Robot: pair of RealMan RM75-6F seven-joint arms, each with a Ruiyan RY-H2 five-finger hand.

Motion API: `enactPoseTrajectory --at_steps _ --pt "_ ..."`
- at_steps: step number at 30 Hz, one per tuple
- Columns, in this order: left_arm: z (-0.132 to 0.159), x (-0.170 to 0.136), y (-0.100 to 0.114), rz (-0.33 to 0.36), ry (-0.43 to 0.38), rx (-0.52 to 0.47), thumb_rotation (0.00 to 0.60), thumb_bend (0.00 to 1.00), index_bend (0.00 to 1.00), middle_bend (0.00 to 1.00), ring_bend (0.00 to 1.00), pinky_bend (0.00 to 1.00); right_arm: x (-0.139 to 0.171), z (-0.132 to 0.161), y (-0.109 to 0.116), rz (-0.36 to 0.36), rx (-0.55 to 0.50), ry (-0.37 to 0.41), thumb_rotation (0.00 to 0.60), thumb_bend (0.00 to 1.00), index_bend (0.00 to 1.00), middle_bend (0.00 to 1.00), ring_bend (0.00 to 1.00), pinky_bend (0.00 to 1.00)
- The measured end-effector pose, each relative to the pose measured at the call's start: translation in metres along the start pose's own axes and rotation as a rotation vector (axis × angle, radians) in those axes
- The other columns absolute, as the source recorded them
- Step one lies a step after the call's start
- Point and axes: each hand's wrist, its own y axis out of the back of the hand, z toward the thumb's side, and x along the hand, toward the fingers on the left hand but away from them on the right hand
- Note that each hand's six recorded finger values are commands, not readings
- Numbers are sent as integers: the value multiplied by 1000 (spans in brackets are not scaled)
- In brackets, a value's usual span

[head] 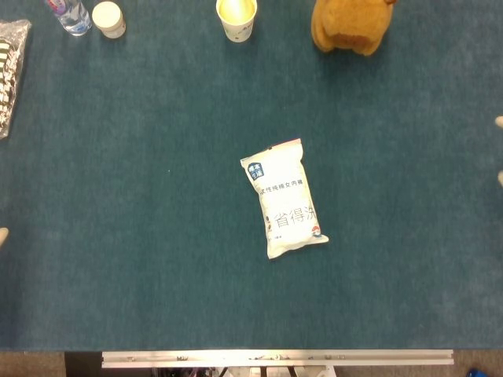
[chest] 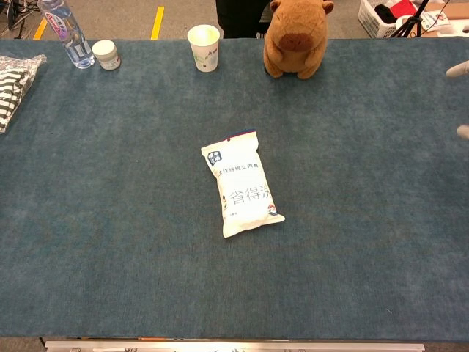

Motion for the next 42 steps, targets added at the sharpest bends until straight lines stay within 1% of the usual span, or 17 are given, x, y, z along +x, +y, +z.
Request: enactPoseTrajectory --at_steps 2,3,5,9,15,19,25,32,38,42 --pt "0 1 -1 -2 -3 2 600 0 419 339 363 662 -3 5 1 4 2 13 600 860 215 990 879 1000" --pt "0 1 -1 -2 -3 2 600 0 418 339 363 663 -3 7 1 7 2 17 600 936 215 999 904 1000" --pt "0 1 0 -1 -2 0 600 0 418 339 363 663 -6 11 2 13 0 26 600 1000 215 1000 946 1000" --pt "-1 0 -1 -1 2 -1 600 0 419 339 363 662 -9 15 2 29 -1 35 600 1000 215 1000 999 1000" --pt "-3 0 -1 -2 6 -1 600 0 419 339 363 662 -12 18 0 57 2 29 600 1000 215 1000 1000 1000" --pt "-2 0 -2 -1 5 -1 600 0 419 339 363 663 -14 22 -6 94 -12 32 600 1000 215 1000 1000 1000" --pt "-1 0 2 5 -2 4 600 0 419 339 363 662 -25 41 -17 191 -32 82 600 1000 215 1000 1000 1000" --pt "-5 -2 8 15 6 1 600 0 420 340 363 663 -46 83 -29 347 -93 178 600 1000 215 1000 1000 1000" --pt "-6 -4 10 21 10 -5 600 0 420 341 364 663 -68 124 -29 449 -124 277 600 1000 215 1000 1000 1000" --pt "-9 -5 9 26 15 -12 600 0 420 343 364 663 -74 145 -32 513 -136 326 600 1000 215 1000 1000 1000"
